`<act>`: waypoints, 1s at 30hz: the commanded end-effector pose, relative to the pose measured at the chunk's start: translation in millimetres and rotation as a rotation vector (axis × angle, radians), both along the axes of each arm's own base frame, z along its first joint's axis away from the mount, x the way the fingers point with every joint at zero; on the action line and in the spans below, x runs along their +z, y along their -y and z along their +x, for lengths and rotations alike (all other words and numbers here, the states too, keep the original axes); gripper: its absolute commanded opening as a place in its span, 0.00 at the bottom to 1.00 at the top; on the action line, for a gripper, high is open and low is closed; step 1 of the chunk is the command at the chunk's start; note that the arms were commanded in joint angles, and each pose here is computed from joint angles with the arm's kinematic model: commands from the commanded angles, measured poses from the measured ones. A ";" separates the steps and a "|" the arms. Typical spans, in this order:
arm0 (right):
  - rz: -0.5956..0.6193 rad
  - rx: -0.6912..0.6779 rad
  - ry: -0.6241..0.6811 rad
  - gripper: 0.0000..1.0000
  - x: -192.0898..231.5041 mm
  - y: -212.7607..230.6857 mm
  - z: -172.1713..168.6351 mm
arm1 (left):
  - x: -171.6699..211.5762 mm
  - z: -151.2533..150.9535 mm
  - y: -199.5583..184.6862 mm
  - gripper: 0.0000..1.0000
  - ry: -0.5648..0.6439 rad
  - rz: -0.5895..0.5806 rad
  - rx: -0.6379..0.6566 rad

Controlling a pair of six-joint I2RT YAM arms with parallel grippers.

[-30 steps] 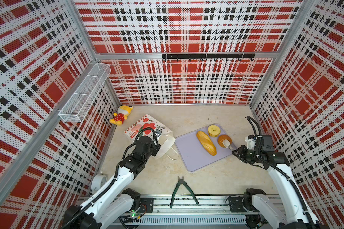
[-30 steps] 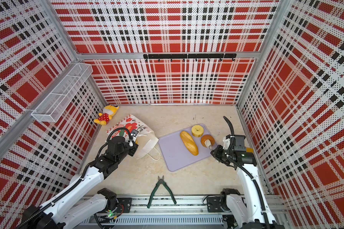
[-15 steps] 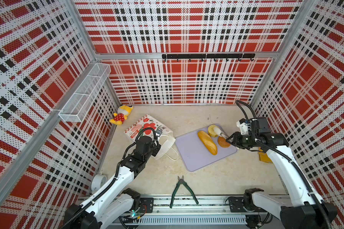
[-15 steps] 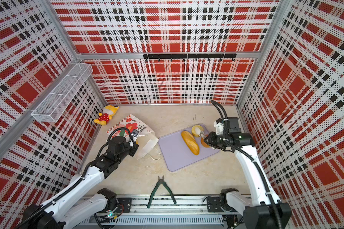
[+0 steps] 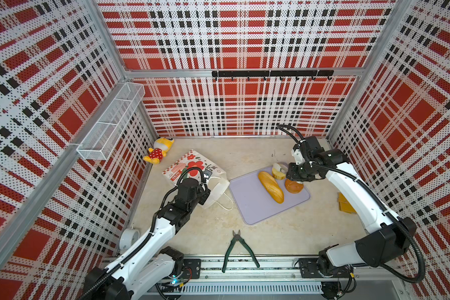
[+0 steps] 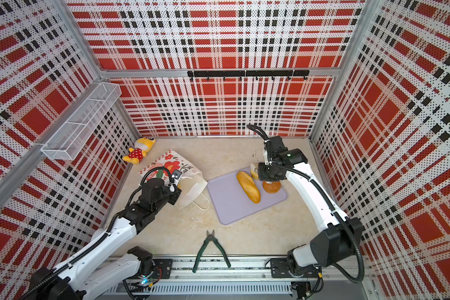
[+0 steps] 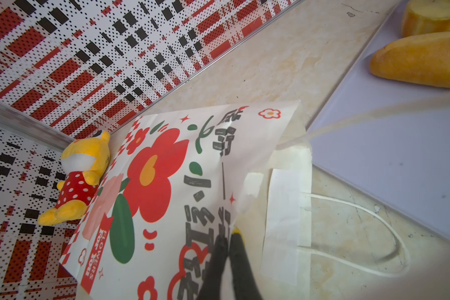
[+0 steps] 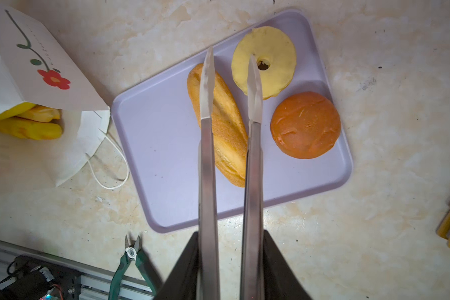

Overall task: Take the fake bread out of the paper bag
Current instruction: 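Move the open tongs over the yellow bread ring on the tray, then close the tongs on the yellow bread ring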

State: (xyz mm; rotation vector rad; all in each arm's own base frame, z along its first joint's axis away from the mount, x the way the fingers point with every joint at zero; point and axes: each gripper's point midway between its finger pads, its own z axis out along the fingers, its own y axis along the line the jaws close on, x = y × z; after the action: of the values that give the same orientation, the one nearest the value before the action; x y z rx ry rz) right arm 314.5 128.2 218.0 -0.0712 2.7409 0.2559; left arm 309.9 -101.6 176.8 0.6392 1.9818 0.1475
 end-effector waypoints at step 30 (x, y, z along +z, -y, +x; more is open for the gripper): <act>-0.494 -0.096 -0.036 0.40 -46.3 -48.4 57.8 | 4.4 3.4 3.8 0.00 0.022 -0.008 -0.028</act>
State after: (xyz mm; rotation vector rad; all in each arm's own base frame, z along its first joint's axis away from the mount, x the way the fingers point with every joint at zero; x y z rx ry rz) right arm 372.1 182.4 168.9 -0.0919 2.7826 -0.3632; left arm 310.1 -102.6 176.0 0.6555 1.9795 0.1428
